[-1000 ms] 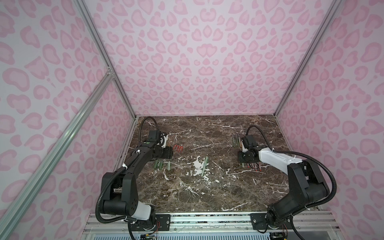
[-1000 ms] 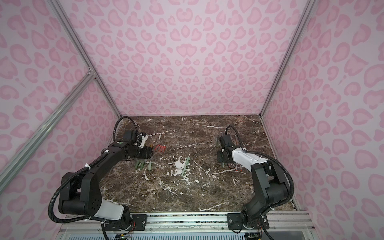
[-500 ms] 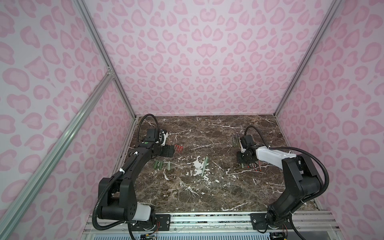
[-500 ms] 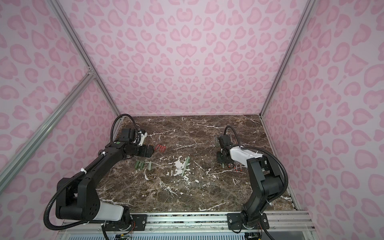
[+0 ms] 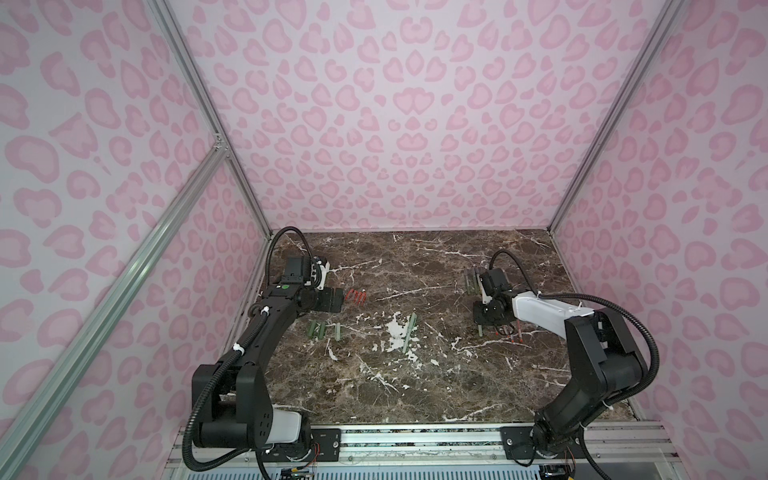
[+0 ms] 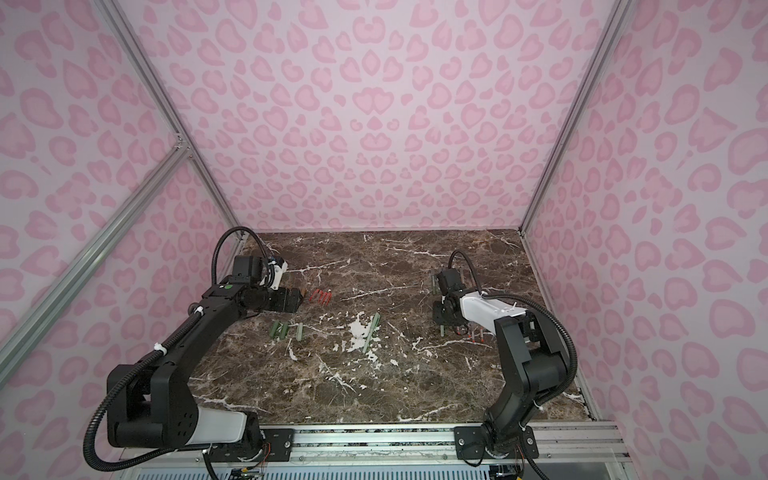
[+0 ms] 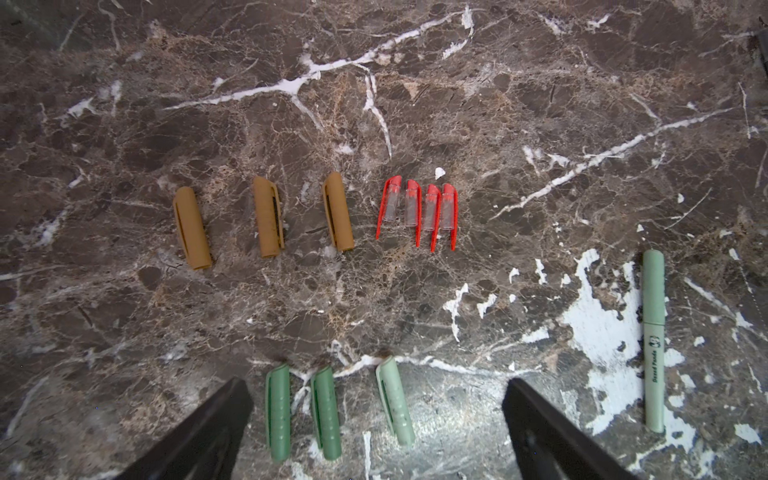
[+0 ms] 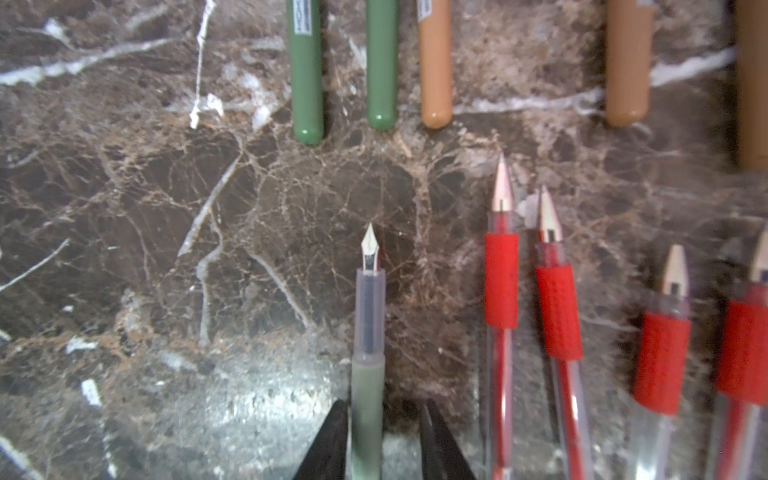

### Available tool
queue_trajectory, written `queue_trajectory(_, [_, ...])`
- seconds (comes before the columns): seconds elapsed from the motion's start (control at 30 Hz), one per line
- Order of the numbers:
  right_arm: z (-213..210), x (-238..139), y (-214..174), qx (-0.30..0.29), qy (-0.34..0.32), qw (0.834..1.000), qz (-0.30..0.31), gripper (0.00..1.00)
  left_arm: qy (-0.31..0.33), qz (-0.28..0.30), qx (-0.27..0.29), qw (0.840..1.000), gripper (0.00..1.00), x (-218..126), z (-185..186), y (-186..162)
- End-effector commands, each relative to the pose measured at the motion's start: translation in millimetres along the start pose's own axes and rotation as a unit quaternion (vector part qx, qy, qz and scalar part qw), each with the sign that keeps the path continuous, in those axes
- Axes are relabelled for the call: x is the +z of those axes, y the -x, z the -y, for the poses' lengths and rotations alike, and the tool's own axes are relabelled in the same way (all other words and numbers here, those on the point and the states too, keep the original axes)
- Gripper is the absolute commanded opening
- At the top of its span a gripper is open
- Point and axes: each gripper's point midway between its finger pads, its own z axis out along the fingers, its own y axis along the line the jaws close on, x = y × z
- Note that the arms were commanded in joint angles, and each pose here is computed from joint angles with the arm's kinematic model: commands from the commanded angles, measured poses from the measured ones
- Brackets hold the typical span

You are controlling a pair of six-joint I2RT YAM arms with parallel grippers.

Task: Open the pen caps
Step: 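Set the pale-green cap down while the right arm carries the marker toward the red pens, then lower the right gripper onto another capped pale-green pen and grasp it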

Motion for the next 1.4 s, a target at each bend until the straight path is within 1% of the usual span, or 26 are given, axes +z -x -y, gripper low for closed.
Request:
queue_trajectory(0.0, [-3.2,-13.3,3.0,0.003,0.000,1.000,0.007,0.35,-0.005,0.009,-0.003,1.000,0.98,-1.9,0.1,3.2])
queue_trajectory(0.17, [-19.3,-35.4,7.0,-0.003,0.005,1.000,0.026,0.40,-0.007,0.014,-0.007,1.000,0.98,-4.0,-0.7,5.6])
queue_trajectory(0.37, [-67.8,-42.1,-4.8,-0.020,0.024,0.999,0.032,0.48,-0.011,0.019,-0.010,1.000,0.98,-5.9,-0.7,5.0])
queue_trajectory(0.5, [-107.1,-39.2,-13.7,-0.035,0.035,0.998,0.031,0.52,-0.017,0.021,-0.014,1.000,0.98,-6.7,0.6,5.8])
queue_trajectory(0.63, [-143.3,-30.5,-30.4,-0.060,0.038,0.997,0.017,0.56,-0.020,0.024,-0.015,0.999,0.98,-8.2,1.4,7.2])
queue_trajectory(0.7, [-161.1,-26.2,-36.8,-0.068,0.046,0.997,0.010,0.56,-0.019,0.025,-0.016,0.999,0.98,-8.4,0.7,7.6])
queue_trajectory(0.87, [-189.7,-16.5,-46.1,-0.082,0.053,0.995,0.001,0.56,-0.021,0.026,-0.018,0.999,0.98,-9.2,1.2,8.1])
queue_trajectory(1.0, [-202.4,-9.3,-51.9,-0.088,0.051,0.995,-0.009,0.56,-0.023,0.026,-0.019,0.999,0.98,-8.7,1.7,7.7])
queue_trajectory(1.17, [-202.7,0.1,-59.2,-0.093,0.032,0.995,-0.030,0.54,-0.024,0.025,-0.020,0.999,0.98,-8.2,1.7,7.5])
queue_trajectory(1.37, [-203.6,5.7,-66.1,-0.095,0.031,0.994,-0.041,0.52,-0.025,0.026,-0.021,0.999,0.98,-7.1,2.0,7.4])
